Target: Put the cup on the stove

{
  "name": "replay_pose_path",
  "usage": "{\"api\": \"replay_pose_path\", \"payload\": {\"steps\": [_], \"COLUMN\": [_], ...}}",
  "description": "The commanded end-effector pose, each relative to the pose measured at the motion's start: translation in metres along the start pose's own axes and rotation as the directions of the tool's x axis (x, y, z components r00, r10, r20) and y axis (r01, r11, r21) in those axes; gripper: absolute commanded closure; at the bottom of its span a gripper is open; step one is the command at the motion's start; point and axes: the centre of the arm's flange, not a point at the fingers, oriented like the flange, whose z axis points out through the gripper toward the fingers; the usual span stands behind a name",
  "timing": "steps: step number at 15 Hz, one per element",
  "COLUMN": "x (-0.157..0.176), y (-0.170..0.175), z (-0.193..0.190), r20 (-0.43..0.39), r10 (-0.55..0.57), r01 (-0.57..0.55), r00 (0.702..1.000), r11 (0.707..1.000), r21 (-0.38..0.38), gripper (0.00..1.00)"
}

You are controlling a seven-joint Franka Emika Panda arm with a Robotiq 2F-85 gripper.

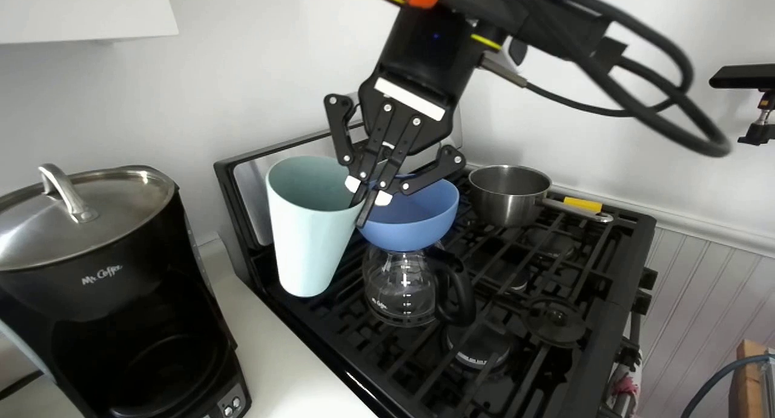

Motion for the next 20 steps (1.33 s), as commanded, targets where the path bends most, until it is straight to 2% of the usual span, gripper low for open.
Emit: {"api": "replay_pose_path", "payload": {"steps": [1, 2, 3, 4, 5, 6, 8, 9, 12, 14, 17, 20], "x": [-0.042, -0.051, -0.024, -0.031, -0.033, -0.024, -0.007, 0.005, 0.038, 0.059, 0.086, 0.100], "y": [0.052, 0.055, 0.027, 0.033, 0.034, 0.026, 0.031, 0.040, 0.069, 0.093, 0.135, 0.184], "z": [-0.042, -0.040, -0.029, -0.032, -0.034, -0.019, -0.028, -0.040, -0.077, -0.104, -0.130, -0.141], "r20": [-0.068, -0.100, -0.052, -0.061, -0.061, -0.045, 0.000, -0.012, -0.027, -0.042, -0.054, -0.058], "r10": [0.136, 0.162, 0.096, 0.097, 0.091, 0.103, 0.141, 0.210, 0.321, 0.403, 0.518, 0.629], "r01": [-0.128, -0.147, -0.092, -0.091, -0.085, -0.101, -0.140, -0.206, -0.304, -0.374, -0.464, -0.549], "r00": [0.988, 0.982, 0.994, 0.993, 0.994, 0.994, 0.990, 0.978, 0.947, 0.914, 0.854, 0.775], "r11": [0.985, 0.979, 0.993, 0.992, 0.993, 0.993, 0.985, 0.966, 0.920, 0.879, 0.804, 0.715], "r21": [0.119, 0.141, 0.079, 0.087, 0.087, 0.057, 0.105, 0.159, 0.248, 0.296, 0.371, 0.433], "gripper": [0.99, 0.99, 0.99, 0.94, 0.94, 0.99, 0.99, 0.99, 0.99, 0.99, 0.99, 0.99]}}
